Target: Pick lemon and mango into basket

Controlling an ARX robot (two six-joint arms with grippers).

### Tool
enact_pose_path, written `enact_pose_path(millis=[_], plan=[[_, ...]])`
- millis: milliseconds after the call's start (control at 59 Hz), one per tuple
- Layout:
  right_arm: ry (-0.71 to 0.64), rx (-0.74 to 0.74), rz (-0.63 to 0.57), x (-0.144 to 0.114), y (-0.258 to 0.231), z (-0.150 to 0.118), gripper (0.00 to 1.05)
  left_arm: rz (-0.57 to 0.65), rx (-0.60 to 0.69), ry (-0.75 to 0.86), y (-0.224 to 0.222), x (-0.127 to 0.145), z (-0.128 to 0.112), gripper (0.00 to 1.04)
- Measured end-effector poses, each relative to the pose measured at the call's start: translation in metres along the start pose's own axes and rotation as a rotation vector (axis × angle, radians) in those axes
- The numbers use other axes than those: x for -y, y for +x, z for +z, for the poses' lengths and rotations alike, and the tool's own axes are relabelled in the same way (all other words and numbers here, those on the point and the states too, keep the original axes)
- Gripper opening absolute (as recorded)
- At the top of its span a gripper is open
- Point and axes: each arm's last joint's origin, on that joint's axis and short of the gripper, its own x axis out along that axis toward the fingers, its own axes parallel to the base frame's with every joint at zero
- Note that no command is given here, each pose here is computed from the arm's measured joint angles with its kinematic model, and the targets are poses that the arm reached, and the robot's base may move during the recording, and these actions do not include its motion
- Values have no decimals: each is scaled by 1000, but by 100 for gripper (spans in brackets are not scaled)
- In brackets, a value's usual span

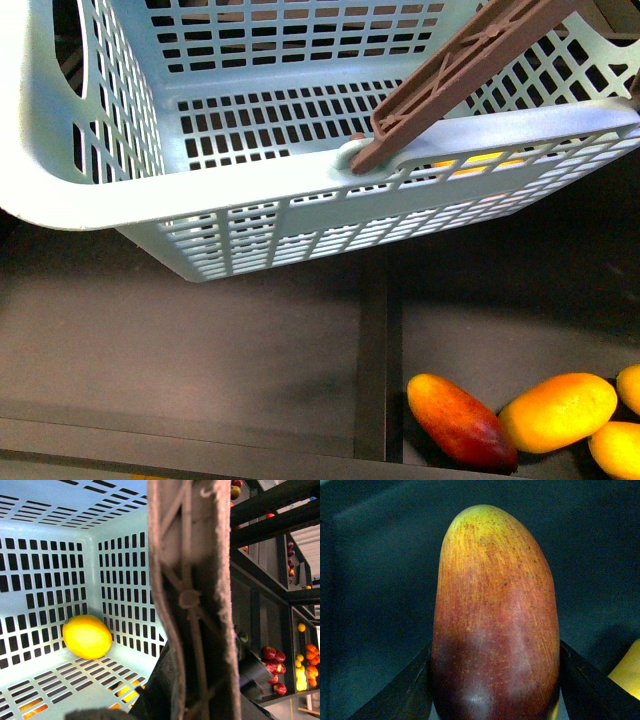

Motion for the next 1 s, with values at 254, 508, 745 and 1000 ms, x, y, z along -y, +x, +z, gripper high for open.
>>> enact_pose_path(millis=[254,508,745,1000], plan=[[-100,124,210,-11,-82,32,59,0,0,0,0,0,0,5],[-199,260,402,-75,-141,54,59,0,0,0,0,0,0,5],[-195,265,540,-148,-156,41,59,0,0,0,0,0,0,5],[-251,257,592,-219,-147,24,59,0,0,0,0,0,0,5]])
